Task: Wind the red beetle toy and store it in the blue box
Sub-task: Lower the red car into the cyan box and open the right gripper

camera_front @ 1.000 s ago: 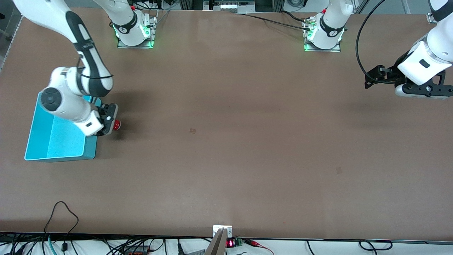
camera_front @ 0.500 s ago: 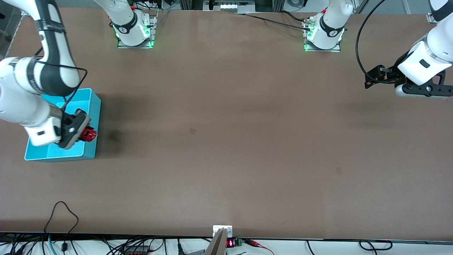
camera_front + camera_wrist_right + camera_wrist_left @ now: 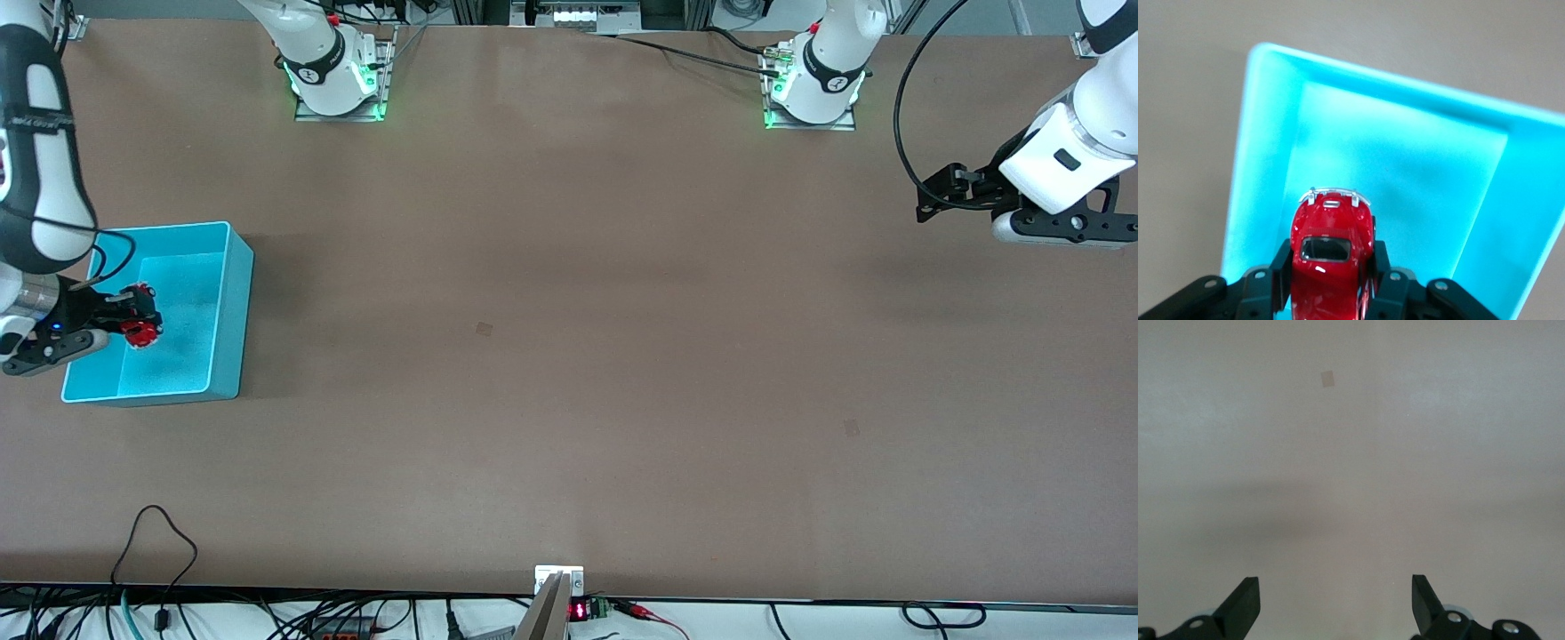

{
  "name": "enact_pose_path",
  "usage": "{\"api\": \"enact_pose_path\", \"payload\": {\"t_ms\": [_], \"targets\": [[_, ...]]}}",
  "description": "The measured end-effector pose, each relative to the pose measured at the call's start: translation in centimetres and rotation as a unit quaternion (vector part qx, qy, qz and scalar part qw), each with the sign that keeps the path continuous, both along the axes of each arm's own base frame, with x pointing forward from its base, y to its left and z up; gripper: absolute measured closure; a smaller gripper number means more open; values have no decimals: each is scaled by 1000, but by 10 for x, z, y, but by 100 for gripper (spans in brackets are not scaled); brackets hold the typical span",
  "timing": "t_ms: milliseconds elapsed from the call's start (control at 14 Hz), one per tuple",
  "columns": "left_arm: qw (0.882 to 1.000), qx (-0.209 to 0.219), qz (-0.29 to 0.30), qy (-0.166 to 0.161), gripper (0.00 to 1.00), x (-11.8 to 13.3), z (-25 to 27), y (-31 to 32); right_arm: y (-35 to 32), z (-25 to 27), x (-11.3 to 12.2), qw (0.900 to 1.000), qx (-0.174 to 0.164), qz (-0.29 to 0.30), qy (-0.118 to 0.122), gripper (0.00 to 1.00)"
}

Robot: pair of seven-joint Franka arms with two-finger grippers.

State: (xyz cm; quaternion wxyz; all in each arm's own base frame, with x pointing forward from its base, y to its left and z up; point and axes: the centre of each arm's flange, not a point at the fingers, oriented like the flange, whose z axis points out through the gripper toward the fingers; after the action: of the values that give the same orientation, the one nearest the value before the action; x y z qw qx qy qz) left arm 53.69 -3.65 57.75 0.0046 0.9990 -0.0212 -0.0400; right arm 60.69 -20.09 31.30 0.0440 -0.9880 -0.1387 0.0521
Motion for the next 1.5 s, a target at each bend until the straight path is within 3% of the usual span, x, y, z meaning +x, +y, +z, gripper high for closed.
{"api": "enact_pose_path", "payload": {"t_ms": [500,1000,1357,1500], "targets": [[1000,0,0,0,0,0,0,0,-30,-99,-21,995,12,-70,73,51],[1000,0,0,0,0,0,0,0,-32,-131,-16,996,2,-71,54,48],[1000,0,0,0,0,0,0,0,-26,-127,-11,996,3,-78,48,3],[1000,0,0,0,0,0,0,0,-20,-103,-2,994,5,-93,48,0]]}}
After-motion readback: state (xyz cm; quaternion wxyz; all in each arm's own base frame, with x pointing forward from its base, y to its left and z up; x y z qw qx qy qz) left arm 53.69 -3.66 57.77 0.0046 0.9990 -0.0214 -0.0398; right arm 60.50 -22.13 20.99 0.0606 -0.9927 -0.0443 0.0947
